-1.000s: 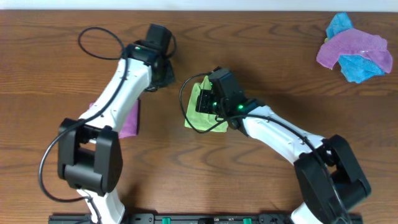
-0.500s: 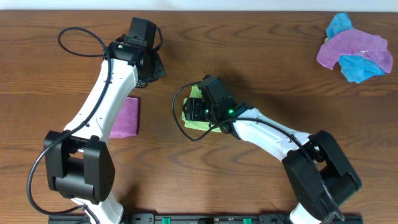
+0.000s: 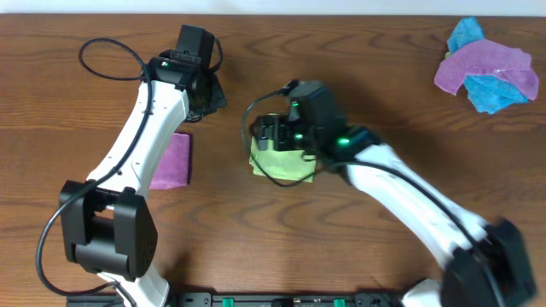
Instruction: Fold the cloth
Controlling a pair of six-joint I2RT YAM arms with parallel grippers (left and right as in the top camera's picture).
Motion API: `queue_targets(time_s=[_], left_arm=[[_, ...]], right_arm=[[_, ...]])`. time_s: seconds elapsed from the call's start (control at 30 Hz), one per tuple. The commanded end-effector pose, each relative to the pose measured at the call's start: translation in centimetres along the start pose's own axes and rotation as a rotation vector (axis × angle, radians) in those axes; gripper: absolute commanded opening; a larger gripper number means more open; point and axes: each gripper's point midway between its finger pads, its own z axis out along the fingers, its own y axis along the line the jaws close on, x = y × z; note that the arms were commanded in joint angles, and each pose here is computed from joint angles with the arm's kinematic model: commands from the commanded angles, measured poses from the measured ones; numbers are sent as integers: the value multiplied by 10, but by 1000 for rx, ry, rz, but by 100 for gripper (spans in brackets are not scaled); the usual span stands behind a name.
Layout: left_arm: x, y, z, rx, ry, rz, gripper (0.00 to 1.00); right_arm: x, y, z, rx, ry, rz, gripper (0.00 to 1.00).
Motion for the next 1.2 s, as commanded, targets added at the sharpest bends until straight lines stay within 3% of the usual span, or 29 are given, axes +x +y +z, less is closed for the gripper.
queue_targets(time_s=[0.0, 0.27, 0.73, 1.17], left_arm=[[-4, 3, -24, 14, -42, -32, 6], [5, 10, -61, 26, -57, -68, 6], [32, 14, -106, 46, -56, -66, 6], [65, 15, -168, 127, -117, -93, 6]], right_arm=[[-25, -15, -54, 68, -89, -91, 99], [8, -79, -158, 236, -114, -48, 97], [127, -125, -209, 255, -343, 127, 99], [133, -168, -247, 491, -534, 200, 99]])
